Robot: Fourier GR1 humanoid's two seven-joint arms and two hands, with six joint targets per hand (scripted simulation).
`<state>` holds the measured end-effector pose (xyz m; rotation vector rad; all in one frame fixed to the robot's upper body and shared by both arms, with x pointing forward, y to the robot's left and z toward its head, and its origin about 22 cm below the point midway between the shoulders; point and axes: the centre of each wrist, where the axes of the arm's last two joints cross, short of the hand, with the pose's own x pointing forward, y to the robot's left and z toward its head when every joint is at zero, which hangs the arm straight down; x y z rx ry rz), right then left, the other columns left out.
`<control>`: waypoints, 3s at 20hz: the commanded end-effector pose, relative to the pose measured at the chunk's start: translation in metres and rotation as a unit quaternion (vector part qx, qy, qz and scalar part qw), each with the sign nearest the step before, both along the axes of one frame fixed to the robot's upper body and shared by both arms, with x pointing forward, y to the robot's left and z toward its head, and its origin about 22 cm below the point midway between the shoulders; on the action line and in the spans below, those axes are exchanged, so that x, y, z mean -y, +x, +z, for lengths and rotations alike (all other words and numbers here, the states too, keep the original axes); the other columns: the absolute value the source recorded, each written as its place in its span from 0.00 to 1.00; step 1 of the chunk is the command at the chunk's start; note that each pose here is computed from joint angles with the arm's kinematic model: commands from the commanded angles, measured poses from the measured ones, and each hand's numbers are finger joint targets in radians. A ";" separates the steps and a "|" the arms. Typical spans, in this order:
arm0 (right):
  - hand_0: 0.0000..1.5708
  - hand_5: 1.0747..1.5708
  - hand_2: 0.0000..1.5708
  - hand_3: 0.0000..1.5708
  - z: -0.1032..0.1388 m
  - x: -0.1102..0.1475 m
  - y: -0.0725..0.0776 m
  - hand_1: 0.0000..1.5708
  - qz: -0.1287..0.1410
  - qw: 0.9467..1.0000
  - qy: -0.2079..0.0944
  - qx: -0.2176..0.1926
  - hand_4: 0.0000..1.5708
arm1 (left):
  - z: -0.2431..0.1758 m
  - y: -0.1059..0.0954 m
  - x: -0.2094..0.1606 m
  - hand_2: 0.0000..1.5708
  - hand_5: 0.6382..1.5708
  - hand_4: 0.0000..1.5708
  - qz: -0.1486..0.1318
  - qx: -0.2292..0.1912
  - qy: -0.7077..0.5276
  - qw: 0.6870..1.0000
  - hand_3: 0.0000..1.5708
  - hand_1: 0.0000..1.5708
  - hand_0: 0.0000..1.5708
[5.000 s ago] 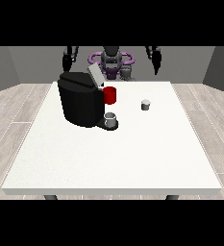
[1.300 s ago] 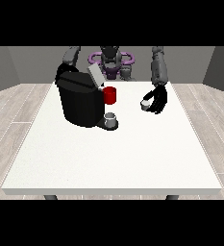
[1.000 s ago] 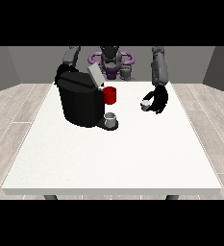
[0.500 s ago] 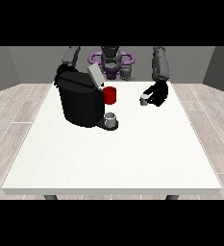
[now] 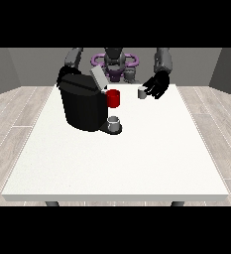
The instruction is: Insert the coffee pod into the coffee machine and close the lid
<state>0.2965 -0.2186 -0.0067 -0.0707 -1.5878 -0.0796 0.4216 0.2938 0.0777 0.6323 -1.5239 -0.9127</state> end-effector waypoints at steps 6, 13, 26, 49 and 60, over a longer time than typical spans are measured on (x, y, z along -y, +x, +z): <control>0.00 1.00 0.00 0.00 -0.017 0.005 -0.008 0.00 0.004 1.000 -0.007 -0.013 0.32 | 0.037 0.016 0.032 0.85 1.00 0.35 -0.030 -0.010 -0.005 0.999 0.82 0.80 0.80; 0.00 1.00 0.00 0.00 0.018 -0.013 0.009 0.00 0.020 0.999 -0.015 0.025 0.32 | 0.113 0.029 0.005 0.82 1.00 0.33 -0.002 0.053 -0.020 0.998 0.79 0.79 0.79; 0.00 1.00 0.00 0.00 0.042 0.006 0.026 0.00 0.014 0.997 -0.014 0.072 0.33 | 0.165 0.037 0.023 0.83 1.00 0.32 0.008 0.105 -0.009 0.994 0.78 0.82 0.82; 0.00 1.00 0.00 0.00 0.048 0.011 0.029 0.00 -0.004 0.997 -0.003 0.074 0.28 | 0.168 0.041 0.038 0.81 1.00 0.33 -0.014 0.095 0.002 0.995 0.76 0.76 0.76; 0.00 1.00 0.00 0.00 0.045 -0.008 0.025 0.00 0.004 0.997 -0.010 0.078 0.28 | 0.158 0.042 0.033 0.81 1.00 0.31 -0.015 0.085 0.007 0.996 0.75 0.78 0.78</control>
